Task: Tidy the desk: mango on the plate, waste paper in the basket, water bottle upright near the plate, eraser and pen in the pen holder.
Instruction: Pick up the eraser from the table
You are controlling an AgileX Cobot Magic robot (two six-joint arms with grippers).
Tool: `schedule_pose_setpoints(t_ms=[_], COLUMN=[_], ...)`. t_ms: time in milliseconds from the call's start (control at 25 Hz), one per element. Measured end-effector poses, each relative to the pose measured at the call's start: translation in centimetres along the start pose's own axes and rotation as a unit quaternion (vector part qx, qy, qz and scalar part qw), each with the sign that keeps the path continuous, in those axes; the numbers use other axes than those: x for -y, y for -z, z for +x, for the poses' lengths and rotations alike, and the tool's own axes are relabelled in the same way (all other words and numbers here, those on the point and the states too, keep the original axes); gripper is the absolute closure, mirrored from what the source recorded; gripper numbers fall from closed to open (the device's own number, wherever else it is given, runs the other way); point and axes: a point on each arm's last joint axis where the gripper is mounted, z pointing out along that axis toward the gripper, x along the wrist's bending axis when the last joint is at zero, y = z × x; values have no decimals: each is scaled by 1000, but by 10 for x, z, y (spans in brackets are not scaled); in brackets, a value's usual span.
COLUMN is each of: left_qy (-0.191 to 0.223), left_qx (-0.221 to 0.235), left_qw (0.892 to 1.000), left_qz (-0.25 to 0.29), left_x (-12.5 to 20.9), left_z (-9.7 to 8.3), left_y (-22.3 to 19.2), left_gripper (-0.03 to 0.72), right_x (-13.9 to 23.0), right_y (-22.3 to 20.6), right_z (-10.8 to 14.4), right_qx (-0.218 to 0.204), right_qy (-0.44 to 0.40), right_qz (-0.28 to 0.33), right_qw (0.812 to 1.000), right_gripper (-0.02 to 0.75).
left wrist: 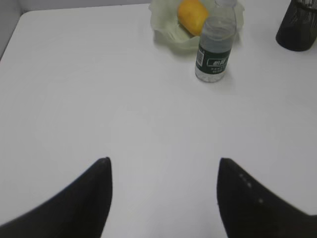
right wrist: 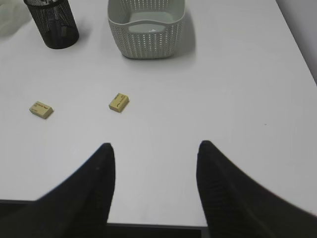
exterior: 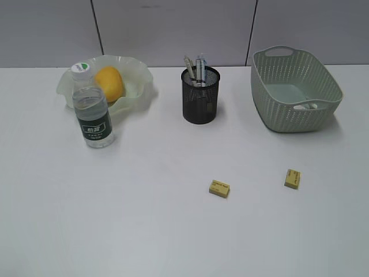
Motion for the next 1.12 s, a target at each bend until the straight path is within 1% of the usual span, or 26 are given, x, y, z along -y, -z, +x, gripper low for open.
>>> schedule_pose_setpoints(t_ms=[80, 280, 720, 840, 1000, 1120], left_qy=[-5, -8, -8, -1, 17, 22], left_qx=[0, 1, 2, -10, -51, -58], left_qw=[1000, 999, 999, 999, 998, 997], left_qz=[-4, -41, -40, -40, -40, -40], left_x=[9, 18, 19, 19, 19, 19], left_z=[0, 1, 0, 0, 0, -1], left_y=[3, 13, 13, 13, 13, 13], left_gripper=[180, 180, 180, 180, 180, 180], right_x=[0, 0, 0, 0, 0, 0], right_y=[0, 0, 0, 0, 0, 0], right_z=[0, 0, 0, 0, 0, 0], right_qx=[0, 0, 0, 0, 0, 0], right_qy=[0, 0, 0, 0, 0, 0], right_qz=[0, 0, 0, 0, 0, 0], right_qw=[1000, 1000, 1000, 1000, 1000, 1000], right_gripper=[314, 314, 314, 314, 314, 314])
